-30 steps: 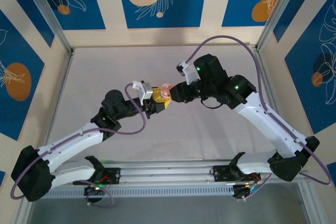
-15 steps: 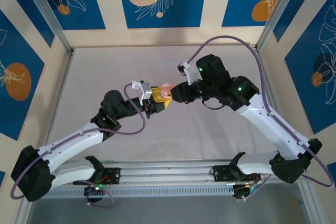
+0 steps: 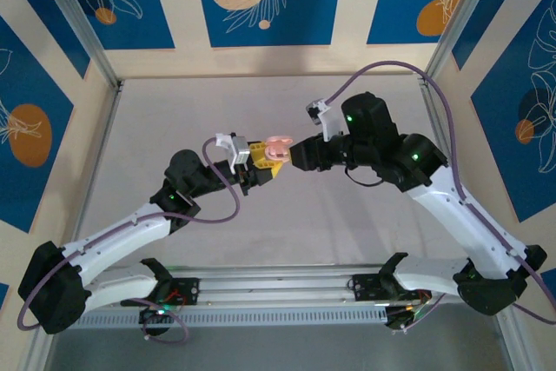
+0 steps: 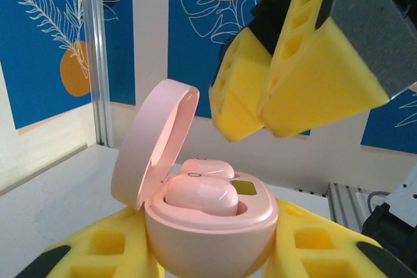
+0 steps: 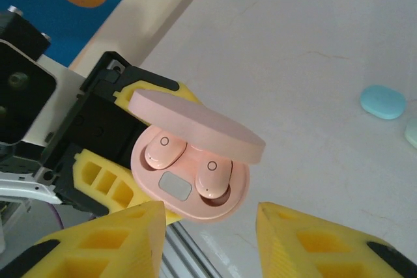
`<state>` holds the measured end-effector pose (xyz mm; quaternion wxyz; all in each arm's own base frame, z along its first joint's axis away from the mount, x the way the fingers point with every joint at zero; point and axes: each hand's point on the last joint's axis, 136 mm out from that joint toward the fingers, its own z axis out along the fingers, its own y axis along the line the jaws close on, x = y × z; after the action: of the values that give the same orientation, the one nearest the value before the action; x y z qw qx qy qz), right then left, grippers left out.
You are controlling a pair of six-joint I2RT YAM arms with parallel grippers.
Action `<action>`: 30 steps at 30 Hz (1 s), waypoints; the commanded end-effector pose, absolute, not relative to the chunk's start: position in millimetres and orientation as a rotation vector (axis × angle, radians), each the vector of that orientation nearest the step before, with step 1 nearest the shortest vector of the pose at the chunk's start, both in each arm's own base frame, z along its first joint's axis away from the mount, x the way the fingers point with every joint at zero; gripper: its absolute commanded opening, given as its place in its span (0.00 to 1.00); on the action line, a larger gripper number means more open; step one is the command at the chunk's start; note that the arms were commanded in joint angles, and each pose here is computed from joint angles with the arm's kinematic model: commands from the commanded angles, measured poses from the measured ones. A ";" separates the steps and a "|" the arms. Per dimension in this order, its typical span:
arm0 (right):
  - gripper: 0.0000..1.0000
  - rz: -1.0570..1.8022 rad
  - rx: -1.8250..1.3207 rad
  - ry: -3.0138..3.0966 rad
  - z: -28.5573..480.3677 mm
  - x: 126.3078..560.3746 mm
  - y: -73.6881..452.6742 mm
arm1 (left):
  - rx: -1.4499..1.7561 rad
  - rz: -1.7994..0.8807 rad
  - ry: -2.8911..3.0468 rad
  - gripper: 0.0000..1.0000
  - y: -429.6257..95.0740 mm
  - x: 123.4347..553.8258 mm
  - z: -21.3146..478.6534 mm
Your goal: Insert the wireless bluetooth earbuds into the charging case
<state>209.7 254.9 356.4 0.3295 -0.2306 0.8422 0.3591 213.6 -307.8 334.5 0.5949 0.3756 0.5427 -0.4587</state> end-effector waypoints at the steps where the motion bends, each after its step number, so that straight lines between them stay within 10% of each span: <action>1: 0.43 1.011 -0.572 2.129 373.1 205.3 251.7 | 0.876 -1.081 1.179 0.33 -305.8 203.8 348.8; 30: 0.54 1.351 -0.462 2.223 375.1 227.6 271.8 | 0.969 -1.040 1.045 0.32 -304.6 184.3 359.1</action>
<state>239.9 270.9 364.9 0.2656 -0.1570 0.8218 0.4789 193.1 -306.1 339.9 0.6158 0.4195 0.4883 -0.4543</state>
